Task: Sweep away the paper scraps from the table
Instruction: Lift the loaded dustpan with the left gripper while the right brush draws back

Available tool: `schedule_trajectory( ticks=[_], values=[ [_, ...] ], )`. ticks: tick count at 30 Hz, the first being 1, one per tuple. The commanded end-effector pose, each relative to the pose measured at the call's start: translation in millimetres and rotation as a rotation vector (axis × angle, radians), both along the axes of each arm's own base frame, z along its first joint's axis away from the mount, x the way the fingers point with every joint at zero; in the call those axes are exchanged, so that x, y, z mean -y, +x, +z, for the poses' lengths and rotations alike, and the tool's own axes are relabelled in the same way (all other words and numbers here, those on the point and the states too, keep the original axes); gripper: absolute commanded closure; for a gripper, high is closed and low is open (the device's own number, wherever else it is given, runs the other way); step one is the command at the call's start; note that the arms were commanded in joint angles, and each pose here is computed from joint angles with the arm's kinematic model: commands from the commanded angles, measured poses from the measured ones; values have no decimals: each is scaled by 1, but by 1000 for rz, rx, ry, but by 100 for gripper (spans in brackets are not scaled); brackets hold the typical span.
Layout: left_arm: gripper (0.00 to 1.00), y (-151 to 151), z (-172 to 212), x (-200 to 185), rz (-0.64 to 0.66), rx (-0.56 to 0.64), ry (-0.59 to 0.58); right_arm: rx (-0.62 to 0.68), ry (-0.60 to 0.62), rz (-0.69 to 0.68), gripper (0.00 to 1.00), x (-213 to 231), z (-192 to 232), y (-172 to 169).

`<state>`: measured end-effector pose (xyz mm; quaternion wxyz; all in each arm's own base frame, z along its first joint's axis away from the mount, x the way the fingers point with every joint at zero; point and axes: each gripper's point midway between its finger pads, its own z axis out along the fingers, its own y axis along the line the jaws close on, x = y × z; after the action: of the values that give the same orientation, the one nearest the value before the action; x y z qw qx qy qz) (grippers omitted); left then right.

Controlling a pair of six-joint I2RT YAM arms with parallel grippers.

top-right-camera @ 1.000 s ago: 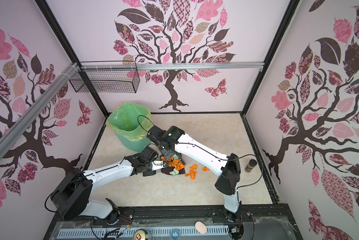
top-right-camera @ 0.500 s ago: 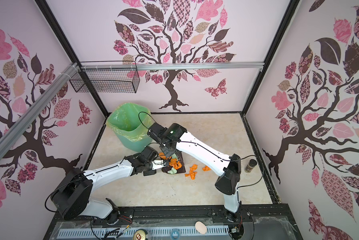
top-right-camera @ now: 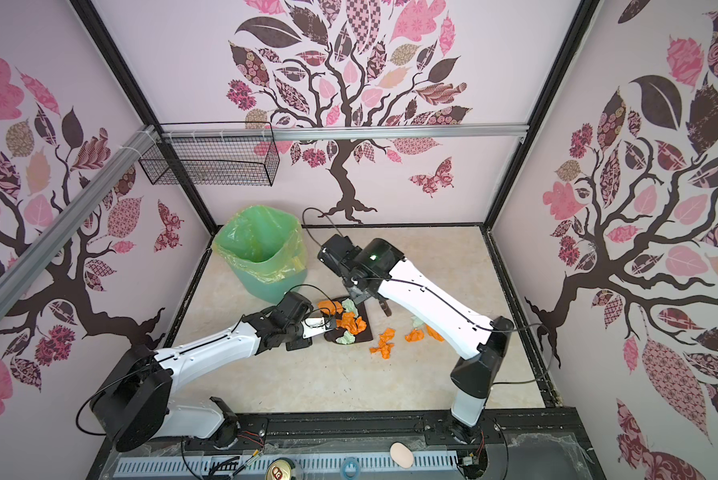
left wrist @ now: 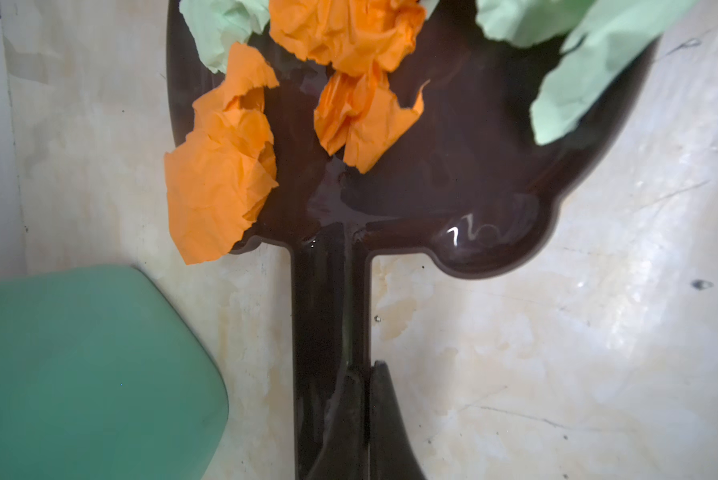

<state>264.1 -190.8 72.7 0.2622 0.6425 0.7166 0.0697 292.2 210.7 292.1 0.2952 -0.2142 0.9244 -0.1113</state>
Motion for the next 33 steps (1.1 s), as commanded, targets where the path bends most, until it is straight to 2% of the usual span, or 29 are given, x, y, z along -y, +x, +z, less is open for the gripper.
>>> schedule_trajectory(
  ticks=[1,19,33],
  values=[
    [100,-9,19,-1,-15,-5,-15,88,19,-39,100,35,27,-1],
    [100,-50,137,-48,-50,77,34,60,25,-29,100,48,-7,1],
    [100,-92,178,-88,-84,0,137,53,27,-20,100,52,-16,1]
  ],
)
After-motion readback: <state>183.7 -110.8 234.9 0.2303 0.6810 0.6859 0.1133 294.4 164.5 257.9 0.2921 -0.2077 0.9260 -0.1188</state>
